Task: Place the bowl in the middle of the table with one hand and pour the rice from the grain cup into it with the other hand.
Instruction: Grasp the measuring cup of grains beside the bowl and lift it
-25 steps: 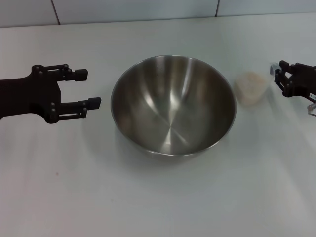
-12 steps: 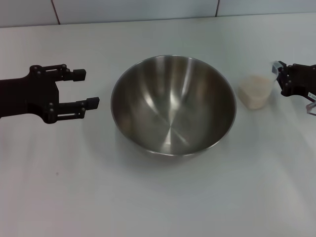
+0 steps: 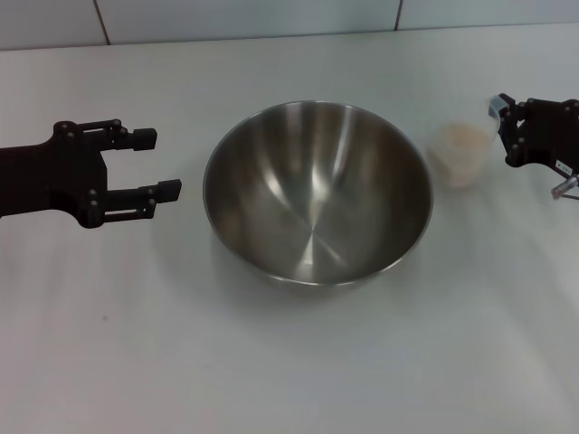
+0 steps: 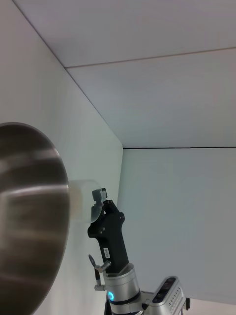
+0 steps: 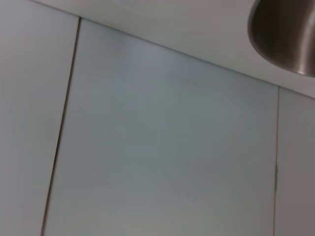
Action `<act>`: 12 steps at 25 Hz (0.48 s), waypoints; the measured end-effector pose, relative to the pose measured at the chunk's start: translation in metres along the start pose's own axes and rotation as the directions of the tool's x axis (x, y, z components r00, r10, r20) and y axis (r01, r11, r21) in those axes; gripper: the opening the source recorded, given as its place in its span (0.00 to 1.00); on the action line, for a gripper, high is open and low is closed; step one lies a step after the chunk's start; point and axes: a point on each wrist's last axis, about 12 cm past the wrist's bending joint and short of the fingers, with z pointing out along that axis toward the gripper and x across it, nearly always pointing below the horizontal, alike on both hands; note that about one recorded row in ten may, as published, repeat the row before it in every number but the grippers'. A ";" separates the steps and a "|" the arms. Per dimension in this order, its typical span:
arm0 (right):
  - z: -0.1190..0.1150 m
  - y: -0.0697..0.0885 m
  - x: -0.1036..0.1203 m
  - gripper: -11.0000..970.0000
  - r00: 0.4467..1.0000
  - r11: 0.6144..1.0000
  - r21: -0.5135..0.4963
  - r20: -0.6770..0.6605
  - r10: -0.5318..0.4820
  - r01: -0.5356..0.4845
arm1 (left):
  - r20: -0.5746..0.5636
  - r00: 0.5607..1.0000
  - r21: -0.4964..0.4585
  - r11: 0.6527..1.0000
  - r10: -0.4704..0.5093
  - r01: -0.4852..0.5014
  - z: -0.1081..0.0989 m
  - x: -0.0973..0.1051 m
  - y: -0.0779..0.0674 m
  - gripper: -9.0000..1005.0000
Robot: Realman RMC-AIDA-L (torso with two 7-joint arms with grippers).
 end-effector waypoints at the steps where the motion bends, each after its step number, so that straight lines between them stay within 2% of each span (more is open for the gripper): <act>1: 0.000 0.000 -0.001 0.03 1.000 1.000 -0.004 0.007 -0.002 0.002 | 0.000 1.000 0.000 1.000 0.000 0.000 0.000 0.000 0.000 0.72; 5: 0.000 0.000 -0.006 0.03 0.999 0.999 -0.018 0.039 -0.030 0.031 | 0.000 1.000 0.000 1.000 0.000 0.000 0.000 0.000 0.000 0.72; 12: -0.002 -0.002 -0.025 0.03 0.967 0.980 -0.025 0.165 -0.192 0.199 | 0.000 1.000 0.001 1.000 0.000 0.000 0.000 -0.001 0.000 0.72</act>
